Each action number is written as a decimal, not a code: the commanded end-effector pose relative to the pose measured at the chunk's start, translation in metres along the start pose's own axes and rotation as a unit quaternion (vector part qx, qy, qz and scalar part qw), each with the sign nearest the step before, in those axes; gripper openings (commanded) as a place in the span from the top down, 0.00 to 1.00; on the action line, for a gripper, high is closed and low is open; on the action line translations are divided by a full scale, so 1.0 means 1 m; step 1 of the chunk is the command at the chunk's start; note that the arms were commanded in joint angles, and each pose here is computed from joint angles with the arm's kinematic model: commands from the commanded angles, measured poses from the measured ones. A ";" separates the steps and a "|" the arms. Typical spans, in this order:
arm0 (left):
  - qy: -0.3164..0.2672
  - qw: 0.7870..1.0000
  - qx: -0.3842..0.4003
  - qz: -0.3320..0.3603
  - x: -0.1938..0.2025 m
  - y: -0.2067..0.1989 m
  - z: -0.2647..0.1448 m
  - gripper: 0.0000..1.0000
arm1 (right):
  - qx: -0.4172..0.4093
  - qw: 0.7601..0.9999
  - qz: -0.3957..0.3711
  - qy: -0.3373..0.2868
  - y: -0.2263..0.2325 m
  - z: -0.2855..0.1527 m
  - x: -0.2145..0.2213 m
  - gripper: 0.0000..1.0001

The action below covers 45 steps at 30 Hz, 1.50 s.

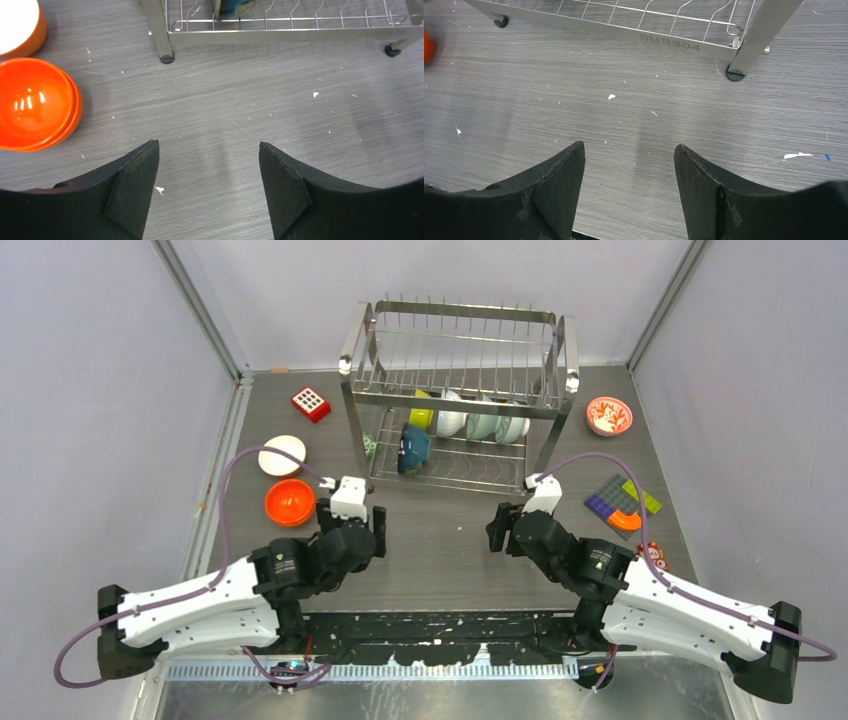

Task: Unload the bowls from the dish rack
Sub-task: Pick up the bowl from the dish rack.

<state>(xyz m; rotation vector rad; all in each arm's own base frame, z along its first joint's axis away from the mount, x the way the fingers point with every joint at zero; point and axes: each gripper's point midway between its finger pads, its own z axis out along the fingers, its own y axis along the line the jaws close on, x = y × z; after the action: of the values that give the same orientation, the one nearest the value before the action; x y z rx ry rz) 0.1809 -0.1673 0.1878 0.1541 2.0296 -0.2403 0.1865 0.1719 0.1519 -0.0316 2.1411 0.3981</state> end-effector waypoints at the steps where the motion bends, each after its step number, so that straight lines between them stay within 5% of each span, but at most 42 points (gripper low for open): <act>1: -0.053 0.998 -0.029 -0.008 -0.038 -0.005 0.003 0.24 | 0.006 0.999 0.036 -0.040 0.005 0.008 -0.013 0.28; 7: -0.055 0.997 -0.035 -0.038 -0.041 -0.003 0.019 0.22 | 0.002 0.996 0.088 -0.031 0.018 0.023 -0.004 0.09; 15: -0.018 0.993 0.041 -0.106 -0.048 -0.038 0.059 0.27 | -0.060 0.994 0.082 -0.040 0.030 0.017 -0.003 0.12; 27: -0.073 0.973 0.106 -0.191 -0.077 -0.054 0.108 0.27 | -0.127 0.986 0.099 -0.033 0.036 0.003 0.009 0.19; 45: -0.125 0.966 0.162 -0.154 -0.086 -0.035 0.159 0.41 | -0.164 0.982 0.081 -0.048 0.029 -0.019 0.006 0.23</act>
<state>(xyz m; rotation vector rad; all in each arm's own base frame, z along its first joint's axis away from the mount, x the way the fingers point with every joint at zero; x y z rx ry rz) 0.3375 -0.2362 0.1771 -0.0328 1.8778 -0.6990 0.1644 0.1929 0.1577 0.0043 1.9931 0.8106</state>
